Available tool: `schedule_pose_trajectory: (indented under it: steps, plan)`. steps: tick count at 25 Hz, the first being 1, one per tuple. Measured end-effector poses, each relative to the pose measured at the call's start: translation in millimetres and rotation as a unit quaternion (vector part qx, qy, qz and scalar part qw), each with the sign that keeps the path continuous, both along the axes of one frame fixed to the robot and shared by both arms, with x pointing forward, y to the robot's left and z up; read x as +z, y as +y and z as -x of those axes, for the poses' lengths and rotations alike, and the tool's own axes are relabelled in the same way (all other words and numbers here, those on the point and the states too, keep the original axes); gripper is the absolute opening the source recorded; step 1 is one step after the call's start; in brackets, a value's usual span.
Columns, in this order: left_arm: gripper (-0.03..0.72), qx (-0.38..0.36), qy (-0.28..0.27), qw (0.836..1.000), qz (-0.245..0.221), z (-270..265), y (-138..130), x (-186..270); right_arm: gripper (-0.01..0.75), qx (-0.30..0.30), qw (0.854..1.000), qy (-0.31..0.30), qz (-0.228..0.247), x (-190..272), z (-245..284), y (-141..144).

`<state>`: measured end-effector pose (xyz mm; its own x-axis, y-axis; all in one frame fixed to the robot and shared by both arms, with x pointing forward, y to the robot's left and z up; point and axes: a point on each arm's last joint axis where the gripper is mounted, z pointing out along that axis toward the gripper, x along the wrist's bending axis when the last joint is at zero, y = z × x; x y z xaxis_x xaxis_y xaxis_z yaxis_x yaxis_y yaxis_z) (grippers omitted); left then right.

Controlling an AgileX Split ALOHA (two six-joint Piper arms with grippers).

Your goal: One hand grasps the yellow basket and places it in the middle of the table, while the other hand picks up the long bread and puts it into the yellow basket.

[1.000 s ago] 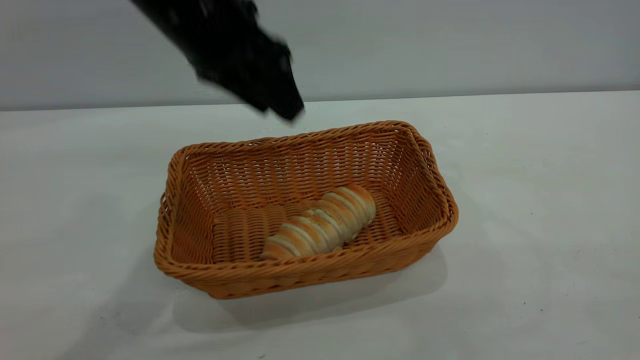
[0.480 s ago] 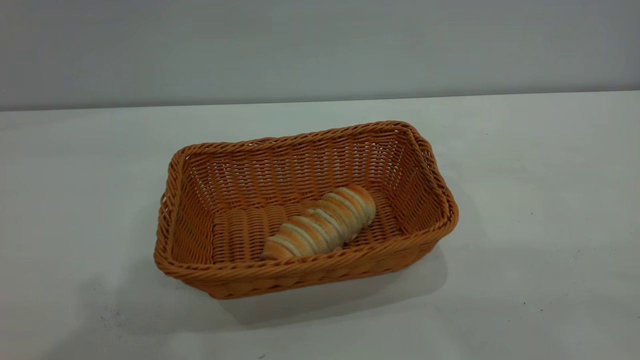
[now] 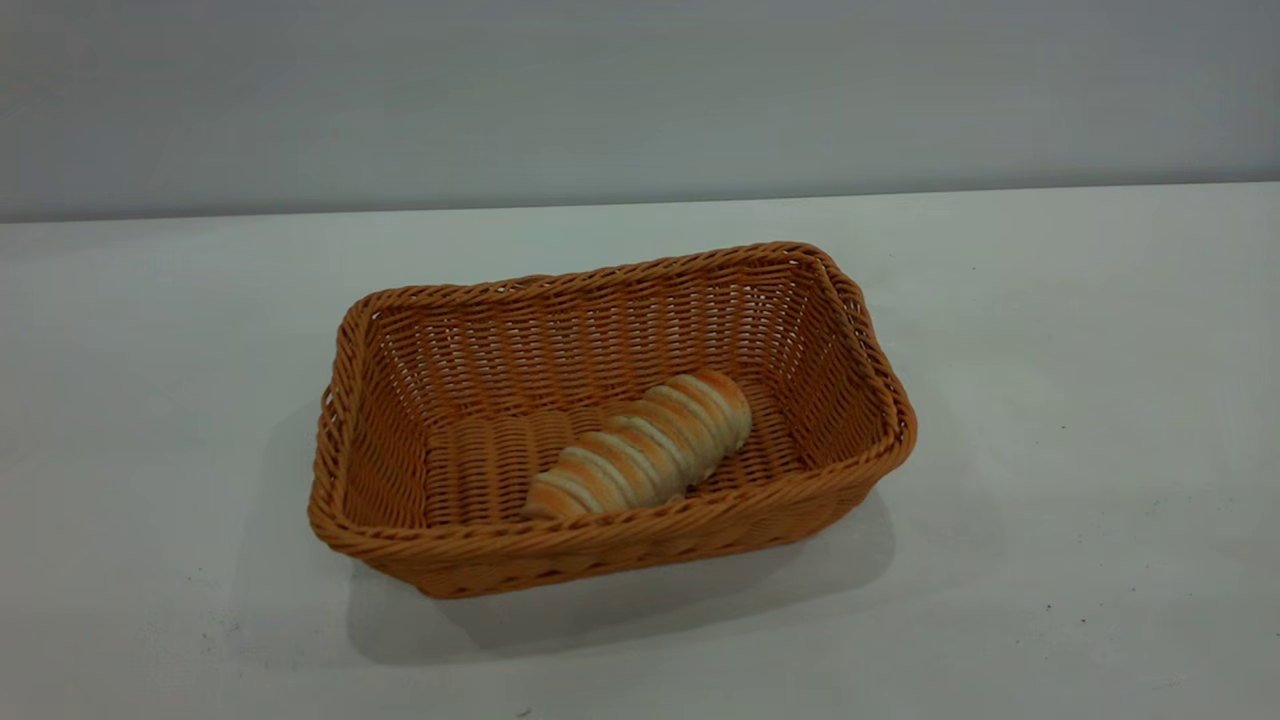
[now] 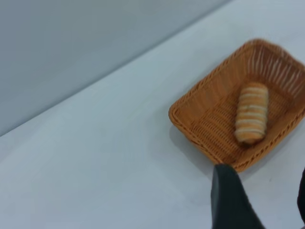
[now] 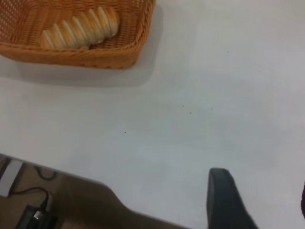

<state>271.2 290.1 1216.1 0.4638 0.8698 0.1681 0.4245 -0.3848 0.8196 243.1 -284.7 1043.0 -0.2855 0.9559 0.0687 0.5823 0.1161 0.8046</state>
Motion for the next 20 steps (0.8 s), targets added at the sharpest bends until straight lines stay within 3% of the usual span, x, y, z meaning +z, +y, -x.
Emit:
schedule_pose_trajectory:
  steps: [7, 20]
  plan:
    - [0.42, 0.009, -0.027, 0.999, 0.031, 57.6, 24.8, -71.7, 0.369, 0.0, 1.0, 0.0, 0.0, 0.0, 0.0, 0.0]
    - [0.418, -0.007, 0.025, 0.999, 0.028, 59.4, 20.9, -160.7, 0.368, 0.001, 1.0, 0.0, 0.001, 0.0, 0.0, 0.0]
